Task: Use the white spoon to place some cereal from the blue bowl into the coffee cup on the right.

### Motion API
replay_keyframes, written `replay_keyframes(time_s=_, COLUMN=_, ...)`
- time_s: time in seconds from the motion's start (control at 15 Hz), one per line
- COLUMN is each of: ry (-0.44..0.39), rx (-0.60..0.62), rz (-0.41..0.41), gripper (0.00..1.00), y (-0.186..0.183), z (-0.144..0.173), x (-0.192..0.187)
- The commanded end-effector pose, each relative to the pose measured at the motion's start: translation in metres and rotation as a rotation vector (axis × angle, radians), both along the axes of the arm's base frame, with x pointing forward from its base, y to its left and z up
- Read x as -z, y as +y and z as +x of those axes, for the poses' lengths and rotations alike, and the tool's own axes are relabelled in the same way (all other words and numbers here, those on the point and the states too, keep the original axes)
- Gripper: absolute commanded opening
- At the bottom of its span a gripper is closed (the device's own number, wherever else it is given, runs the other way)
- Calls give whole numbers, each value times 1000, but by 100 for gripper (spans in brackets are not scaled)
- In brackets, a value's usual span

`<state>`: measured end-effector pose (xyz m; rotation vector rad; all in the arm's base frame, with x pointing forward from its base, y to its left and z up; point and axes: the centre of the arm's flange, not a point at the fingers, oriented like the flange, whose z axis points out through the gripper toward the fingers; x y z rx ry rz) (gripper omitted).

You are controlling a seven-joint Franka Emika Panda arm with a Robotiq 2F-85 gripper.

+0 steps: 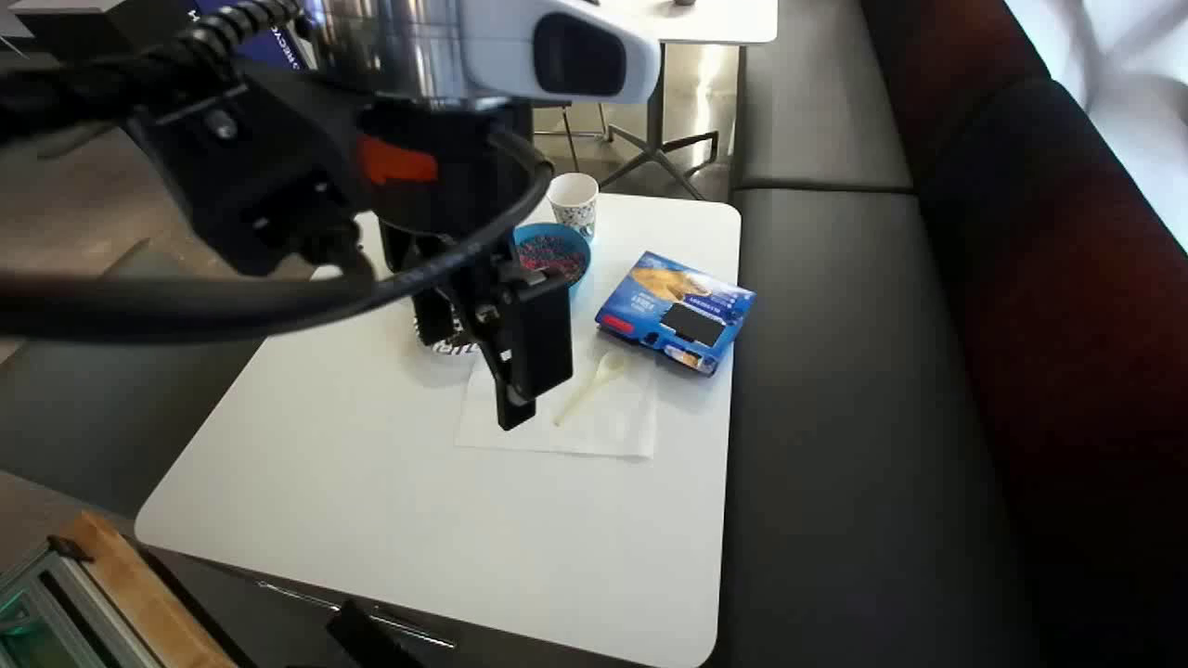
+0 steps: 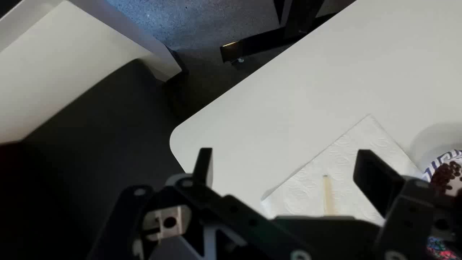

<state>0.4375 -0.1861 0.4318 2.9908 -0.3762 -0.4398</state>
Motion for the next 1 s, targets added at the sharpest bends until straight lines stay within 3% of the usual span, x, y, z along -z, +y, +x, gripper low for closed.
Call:
replay_keyframes(time_s=0.0, ry=0, rx=0, rz=0, gripper=100, y=0, z=0, x=0)
replay_keyframes(time_s=0.6, ry=0, rx=0, rz=0, gripper=100, y=0, z=0, x=0)
replay_keyframes(time_s=0.93, ry=-126, rx=-46, rz=-9, gripper=100, y=34, z=21, x=47)
